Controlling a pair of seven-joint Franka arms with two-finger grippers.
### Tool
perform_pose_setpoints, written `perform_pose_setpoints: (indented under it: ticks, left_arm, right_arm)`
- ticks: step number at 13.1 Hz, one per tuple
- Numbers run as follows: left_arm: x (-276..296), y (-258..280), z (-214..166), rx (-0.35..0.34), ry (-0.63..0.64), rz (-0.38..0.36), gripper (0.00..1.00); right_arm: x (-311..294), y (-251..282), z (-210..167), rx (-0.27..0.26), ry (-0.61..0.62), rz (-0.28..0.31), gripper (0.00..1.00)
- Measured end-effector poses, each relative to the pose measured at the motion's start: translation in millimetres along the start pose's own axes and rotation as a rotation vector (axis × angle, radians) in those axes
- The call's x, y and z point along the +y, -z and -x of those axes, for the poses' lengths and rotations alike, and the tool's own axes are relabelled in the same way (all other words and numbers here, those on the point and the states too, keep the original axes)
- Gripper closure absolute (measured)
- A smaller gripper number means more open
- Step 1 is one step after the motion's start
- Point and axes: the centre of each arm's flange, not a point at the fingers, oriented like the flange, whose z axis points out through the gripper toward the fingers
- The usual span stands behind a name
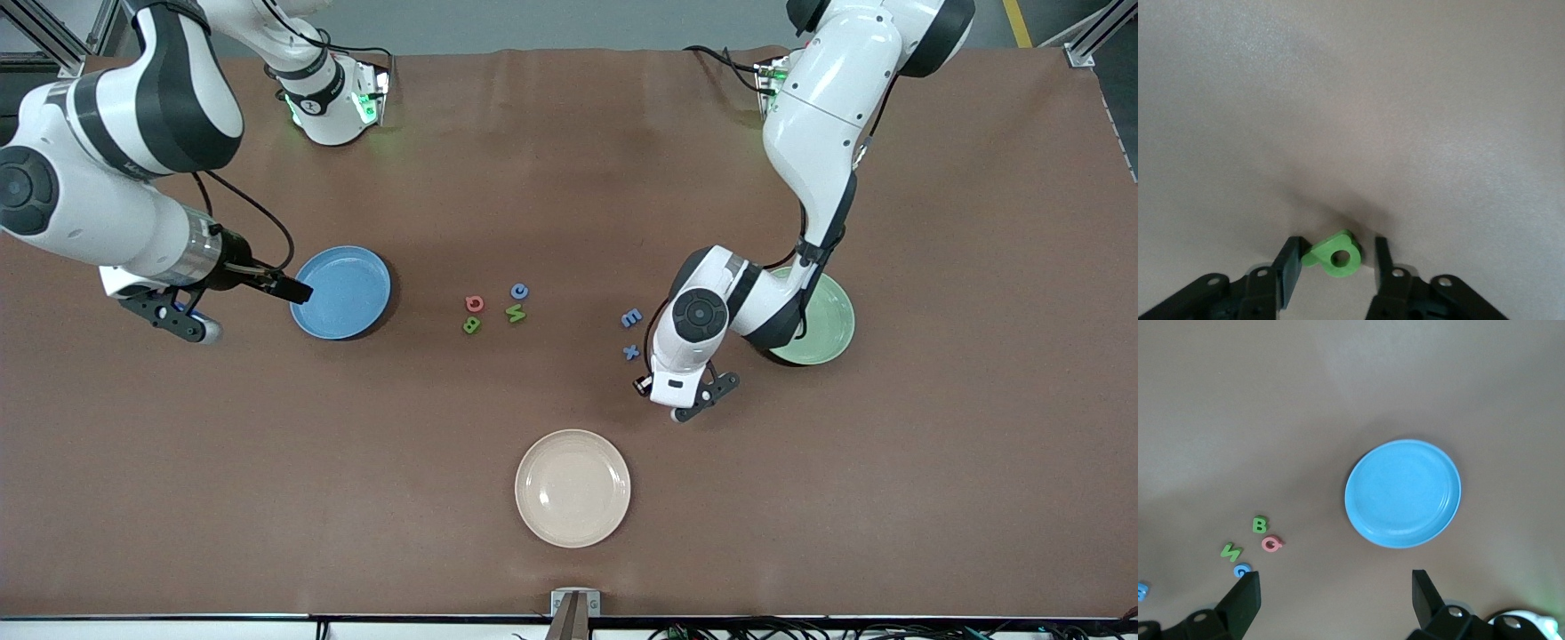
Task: Sort uppercase to blue plate, lowercase to green plate
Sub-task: 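Carry the p over the green plate while the right gripper grasps pink G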
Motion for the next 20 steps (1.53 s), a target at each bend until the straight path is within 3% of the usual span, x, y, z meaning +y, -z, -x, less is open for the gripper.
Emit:
perform_pose_setpoints:
  ticks: [4,9,11,15,20]
  left_arm:
    - [0.5,1.2,-0.5,0.001,0.003,0.001,0.61]
    - [-3.3,23.7,-16.8,0.004,0.026,-0.012,0.61]
    - [-13.1,59.2,-32.3,-0.002,0.047,-0.038,0.61]
    - [-49.2,109.0,-51.5,-0.006,0.007,-0.058,0.61]
    - [-130.8,117.1,-60.4,-0.056,-0.159,-0.119,0.61]
  right_arm:
    - [-42.2,-14.1,48.6,0.015,-0.103,0.016,0.0]
    - [-35.6,-36.7,39.2,0.032,-0.212,-0.001,0.0]
    - [-42.6,-66.2,44.1,0.061,-0.264,-0.027,0.0]
    - [-90.8,-140.9,94.9,0.114,-0.343,-0.06,0.0]
    - [-126.6,-228.7,110.4,0.16,-0.385,-0.023,0.04]
